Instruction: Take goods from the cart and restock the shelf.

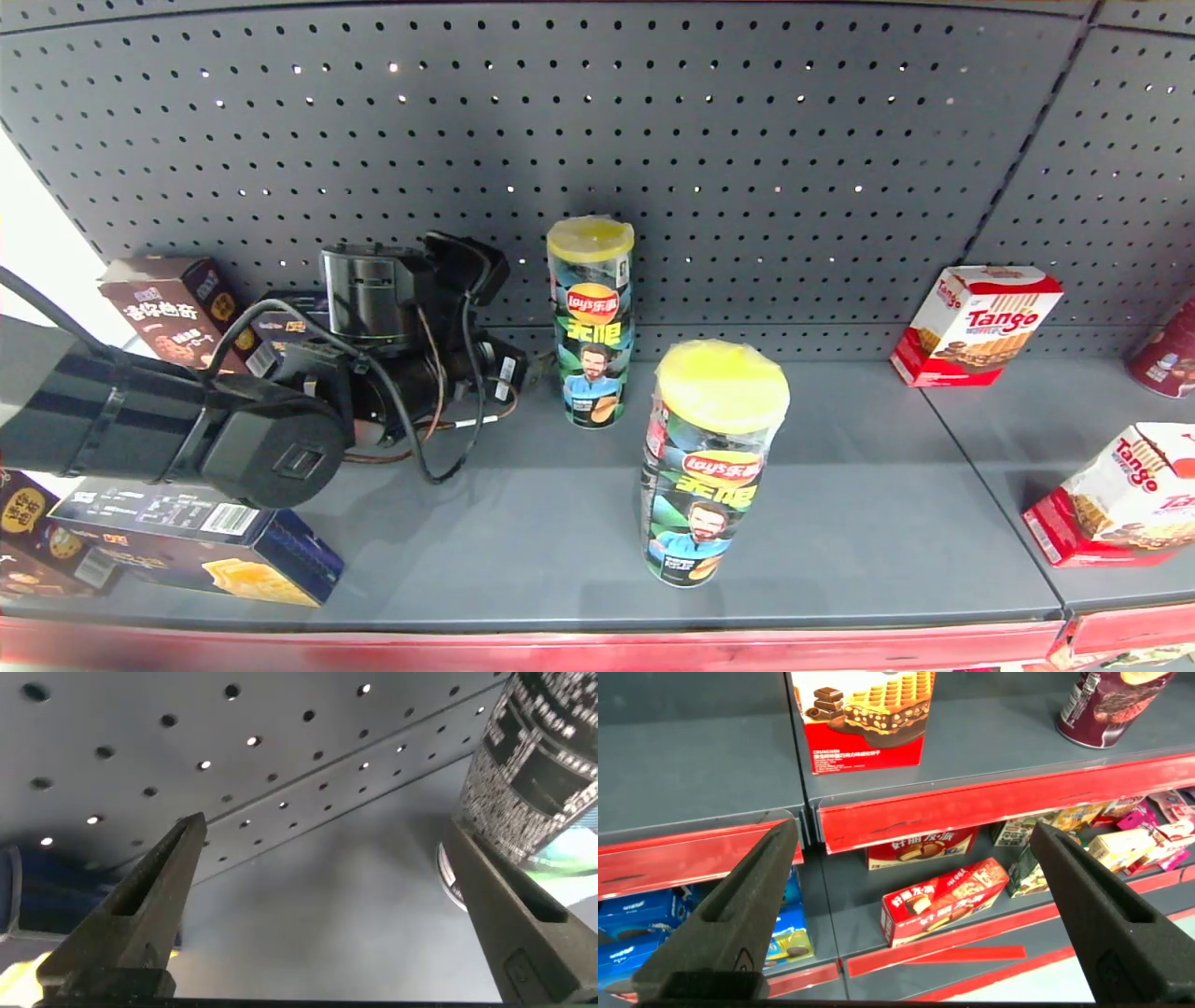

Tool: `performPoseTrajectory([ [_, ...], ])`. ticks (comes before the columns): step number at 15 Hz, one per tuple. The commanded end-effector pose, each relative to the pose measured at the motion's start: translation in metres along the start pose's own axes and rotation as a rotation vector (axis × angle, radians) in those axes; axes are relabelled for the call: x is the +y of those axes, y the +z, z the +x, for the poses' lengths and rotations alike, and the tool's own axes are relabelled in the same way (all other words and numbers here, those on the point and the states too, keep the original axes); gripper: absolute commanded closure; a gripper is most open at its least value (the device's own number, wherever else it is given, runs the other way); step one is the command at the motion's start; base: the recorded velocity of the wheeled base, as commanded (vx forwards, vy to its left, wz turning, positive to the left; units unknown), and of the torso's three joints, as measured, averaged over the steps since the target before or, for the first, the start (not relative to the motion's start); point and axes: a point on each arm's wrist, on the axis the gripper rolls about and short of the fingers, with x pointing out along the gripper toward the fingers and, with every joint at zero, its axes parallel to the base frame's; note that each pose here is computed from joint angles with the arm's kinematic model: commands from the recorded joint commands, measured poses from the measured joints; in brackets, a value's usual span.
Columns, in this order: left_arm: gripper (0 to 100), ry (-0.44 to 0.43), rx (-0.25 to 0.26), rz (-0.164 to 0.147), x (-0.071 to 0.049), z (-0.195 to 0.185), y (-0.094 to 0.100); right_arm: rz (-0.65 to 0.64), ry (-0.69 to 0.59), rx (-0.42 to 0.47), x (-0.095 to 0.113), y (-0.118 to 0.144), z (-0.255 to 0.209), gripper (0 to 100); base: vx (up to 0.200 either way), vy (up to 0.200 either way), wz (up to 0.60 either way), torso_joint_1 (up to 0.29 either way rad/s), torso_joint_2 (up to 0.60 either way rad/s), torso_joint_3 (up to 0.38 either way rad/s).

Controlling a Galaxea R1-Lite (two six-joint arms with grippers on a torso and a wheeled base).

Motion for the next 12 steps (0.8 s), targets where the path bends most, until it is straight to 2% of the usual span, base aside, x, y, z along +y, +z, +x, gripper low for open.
performPoseTrajectory([
  [1,0,-0.020,0.002,0.004,-0.009,0.007,-0.001,0.000,0.000,0.001,0.000,0.000,0.000,0,0.000,0.000,0.00,0.000,0.00,0.000],
  [5,0,-0.047,-0.017,0.008,-0.023,0.017,0.005,0.000,0.000,0.001,0.000,0.000,0.000,0,0.000,0.000,0.00,0.000,0.00,0.000],
  [12,0,-0.059,-0.022,0.005,-0.033,0.021,0.007,0.000,0.000,0.001,0.000,0.000,0.000,0,0.000,0.000,0.00,0.000,0.00,0.000],
])
